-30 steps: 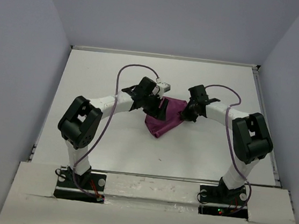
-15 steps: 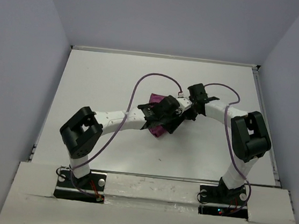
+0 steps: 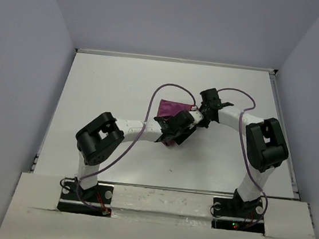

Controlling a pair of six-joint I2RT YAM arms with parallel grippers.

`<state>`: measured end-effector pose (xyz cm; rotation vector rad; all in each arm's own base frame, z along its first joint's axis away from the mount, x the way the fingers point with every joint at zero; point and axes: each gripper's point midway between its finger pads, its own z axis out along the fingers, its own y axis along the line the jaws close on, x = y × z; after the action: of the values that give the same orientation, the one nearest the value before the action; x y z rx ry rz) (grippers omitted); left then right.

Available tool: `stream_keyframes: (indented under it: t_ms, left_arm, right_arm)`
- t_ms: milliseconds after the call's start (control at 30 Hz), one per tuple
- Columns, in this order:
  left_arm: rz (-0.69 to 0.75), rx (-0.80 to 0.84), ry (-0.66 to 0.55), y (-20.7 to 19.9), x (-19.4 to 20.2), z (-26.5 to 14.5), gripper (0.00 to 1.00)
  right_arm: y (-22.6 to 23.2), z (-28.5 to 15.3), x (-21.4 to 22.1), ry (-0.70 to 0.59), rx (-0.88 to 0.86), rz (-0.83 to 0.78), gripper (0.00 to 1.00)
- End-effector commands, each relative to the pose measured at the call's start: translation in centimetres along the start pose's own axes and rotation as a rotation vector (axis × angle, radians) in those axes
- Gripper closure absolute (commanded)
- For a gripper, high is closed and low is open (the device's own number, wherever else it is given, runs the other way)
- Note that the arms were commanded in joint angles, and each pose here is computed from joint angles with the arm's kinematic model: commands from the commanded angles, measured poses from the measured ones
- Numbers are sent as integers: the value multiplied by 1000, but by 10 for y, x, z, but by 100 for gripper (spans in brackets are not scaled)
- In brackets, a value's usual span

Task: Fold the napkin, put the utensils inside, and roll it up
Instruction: Roll the napkin at the center of the board.

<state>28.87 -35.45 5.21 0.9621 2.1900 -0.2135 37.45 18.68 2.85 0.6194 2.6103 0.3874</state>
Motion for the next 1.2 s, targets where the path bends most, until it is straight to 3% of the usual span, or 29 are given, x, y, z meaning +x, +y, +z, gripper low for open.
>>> stream_keyframes:
  t_ms: [0, 300, 433, 467, 500, 667, 800, 1033, 1100, 1133, 1167]
  left_arm:
    - [28, -58, -13, 5, 2, 4, 39]
    - [42, -106, 21, 10, 18, 20, 51]
    - [34, -93, 21, 7, 17, 18, 76]
    - [30, -64, 19, 3, 15, 17, 91]
    - [19, -52, 17, 2, 14, 16, 100]
    - [-61, 136, 46, -15, 15, 12, 100]
    - [-145, 279, 70, -19, 17, 8, 100]
    - [-280, 449, 103, -13, 23, 5, 100]
    - [-310, 526, 110, -17, 23, 1, 100]
    - [-331, 550, 116, -18, 23, 0, 100]
    - [-357, 586, 122, -17, 23, -2, 100]
  right_arm:
    - [-25, 12, 12, 40, 96, -23, 99]
    - [-25, 10, 12, 38, 96, -20, 99]
    - [-23, 8, 11, 34, 91, -16, 99]
    - [-23, 7, 10, 33, 90, -16, 99]
    - [-22, 7, 9, 31, 88, -15, 99]
    - [-15, 1, 5, 18, 67, -14, 99]
    - [-7, -8, -2, -2, 41, -14, 92]
    - [13, -32, -20, -50, -18, -12, 71]
    - [19, -44, -28, -78, -38, -12, 69]
    - [23, -49, -33, -92, -44, -15, 61]
    - [26, -58, -39, -116, -56, -14, 59]
